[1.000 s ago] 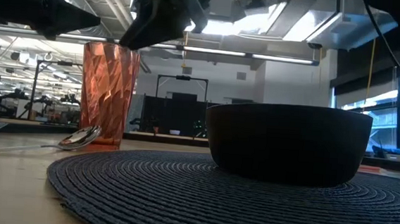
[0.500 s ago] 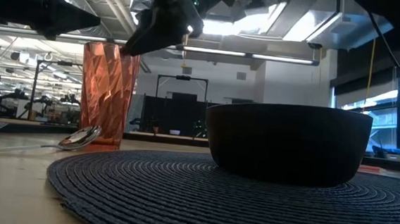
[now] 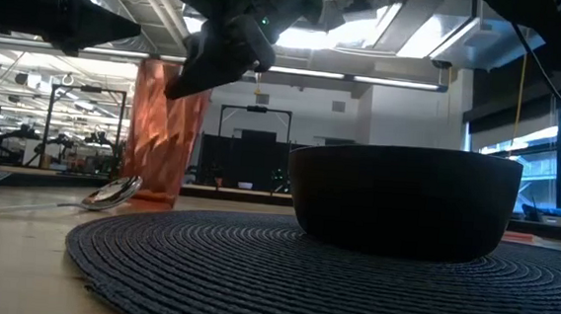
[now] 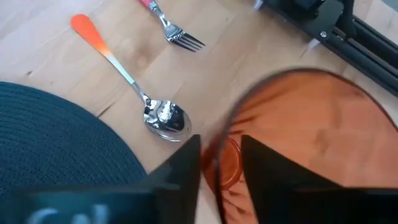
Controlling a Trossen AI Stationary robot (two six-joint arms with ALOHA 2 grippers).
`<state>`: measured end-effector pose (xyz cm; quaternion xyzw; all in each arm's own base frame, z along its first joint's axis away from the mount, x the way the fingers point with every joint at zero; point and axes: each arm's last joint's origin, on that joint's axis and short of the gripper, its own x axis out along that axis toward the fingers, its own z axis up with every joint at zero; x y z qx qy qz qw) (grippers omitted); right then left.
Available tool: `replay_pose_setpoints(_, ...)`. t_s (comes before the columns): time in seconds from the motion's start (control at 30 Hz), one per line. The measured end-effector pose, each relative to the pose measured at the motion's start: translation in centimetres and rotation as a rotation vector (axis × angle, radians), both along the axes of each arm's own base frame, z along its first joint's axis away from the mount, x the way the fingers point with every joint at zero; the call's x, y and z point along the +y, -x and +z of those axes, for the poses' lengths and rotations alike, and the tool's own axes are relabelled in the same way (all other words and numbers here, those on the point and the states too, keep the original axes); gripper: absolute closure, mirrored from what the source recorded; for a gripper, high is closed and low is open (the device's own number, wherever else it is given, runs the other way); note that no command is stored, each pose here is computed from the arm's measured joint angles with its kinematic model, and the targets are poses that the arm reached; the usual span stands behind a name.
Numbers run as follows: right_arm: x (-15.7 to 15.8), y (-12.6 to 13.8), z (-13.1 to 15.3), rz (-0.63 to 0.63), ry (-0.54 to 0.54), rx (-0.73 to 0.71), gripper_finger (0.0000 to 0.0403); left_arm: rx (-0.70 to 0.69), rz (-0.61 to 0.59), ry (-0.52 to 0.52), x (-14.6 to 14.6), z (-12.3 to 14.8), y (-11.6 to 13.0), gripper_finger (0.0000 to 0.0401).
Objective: Pick & Place Utensil
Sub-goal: Put the orange cup on the dark mat to the top right of the black bowl
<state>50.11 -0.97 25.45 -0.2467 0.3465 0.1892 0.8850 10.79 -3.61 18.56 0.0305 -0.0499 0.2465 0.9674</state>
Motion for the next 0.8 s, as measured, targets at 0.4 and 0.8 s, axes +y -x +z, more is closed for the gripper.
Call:
replay_pose_setpoints(0.4,0.0,0.1,3.8,-0.087,0.03,-0.034,0.0384,0.003,0.001,-0.002,0.0,0.0,0.0,0.0398)
replay_pose_setpoints(0.8,0.9,10.3,13.3,-0.256,-0.01,0.146,0.0388,0.016,0.001,-0.008,0.0,-0.2,0.0,0.0398)
